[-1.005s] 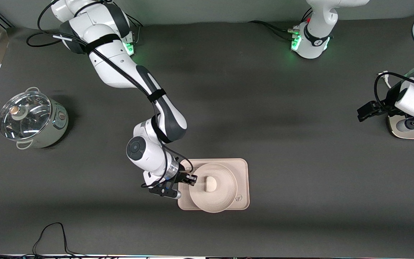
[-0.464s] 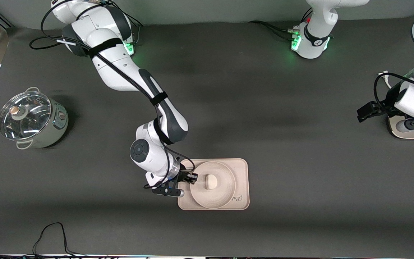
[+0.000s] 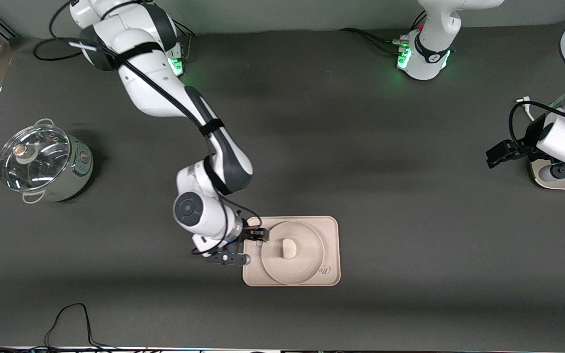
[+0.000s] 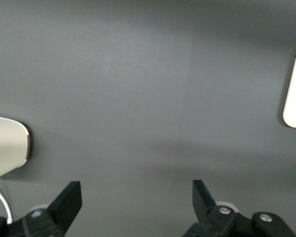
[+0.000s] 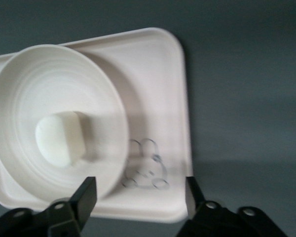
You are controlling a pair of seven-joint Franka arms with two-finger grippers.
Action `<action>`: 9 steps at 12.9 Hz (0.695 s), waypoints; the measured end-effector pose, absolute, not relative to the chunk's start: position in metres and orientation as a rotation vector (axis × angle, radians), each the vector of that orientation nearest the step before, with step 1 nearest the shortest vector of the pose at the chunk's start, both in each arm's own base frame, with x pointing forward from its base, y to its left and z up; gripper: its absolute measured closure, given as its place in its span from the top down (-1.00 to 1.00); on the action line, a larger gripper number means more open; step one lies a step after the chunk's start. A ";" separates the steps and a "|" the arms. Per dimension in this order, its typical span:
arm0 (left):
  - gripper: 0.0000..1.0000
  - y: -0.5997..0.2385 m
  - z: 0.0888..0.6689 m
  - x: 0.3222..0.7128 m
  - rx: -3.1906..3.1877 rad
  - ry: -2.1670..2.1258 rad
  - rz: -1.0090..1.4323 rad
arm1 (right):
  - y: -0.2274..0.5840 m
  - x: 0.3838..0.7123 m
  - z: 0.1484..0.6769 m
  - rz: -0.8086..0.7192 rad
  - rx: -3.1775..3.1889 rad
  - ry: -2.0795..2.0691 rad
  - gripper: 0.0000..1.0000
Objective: Place bun in plate and plate on tray
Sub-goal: 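Lower the plate onto the tray and open the right gripper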
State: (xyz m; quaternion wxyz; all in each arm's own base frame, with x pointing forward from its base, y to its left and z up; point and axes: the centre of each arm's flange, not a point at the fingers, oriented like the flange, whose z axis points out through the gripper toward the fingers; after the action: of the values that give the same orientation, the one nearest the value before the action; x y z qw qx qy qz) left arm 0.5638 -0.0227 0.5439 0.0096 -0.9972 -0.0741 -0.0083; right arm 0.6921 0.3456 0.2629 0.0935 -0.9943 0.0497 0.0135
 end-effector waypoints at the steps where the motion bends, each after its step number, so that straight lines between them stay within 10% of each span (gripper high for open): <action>1: 1.00 -0.023 0.544 0.564 -3.114 -0.231 -0.027 | 0.320 0.695 0.302 0.101 -2.989 0.133 0.97; 9: 1.00 -0.024 0.544 0.565 -3.115 -0.229 -0.039 | 0.075 0.649 0.586 0.087 -3.080 0.118 1.00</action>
State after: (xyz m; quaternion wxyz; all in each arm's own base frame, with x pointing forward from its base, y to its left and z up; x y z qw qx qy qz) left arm 0.5653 -0.0236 0.5438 0.0090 -0.9972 -0.0734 -0.0124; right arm 0.6486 0.0749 0.5862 0.0291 -0.9984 0.0382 0.0283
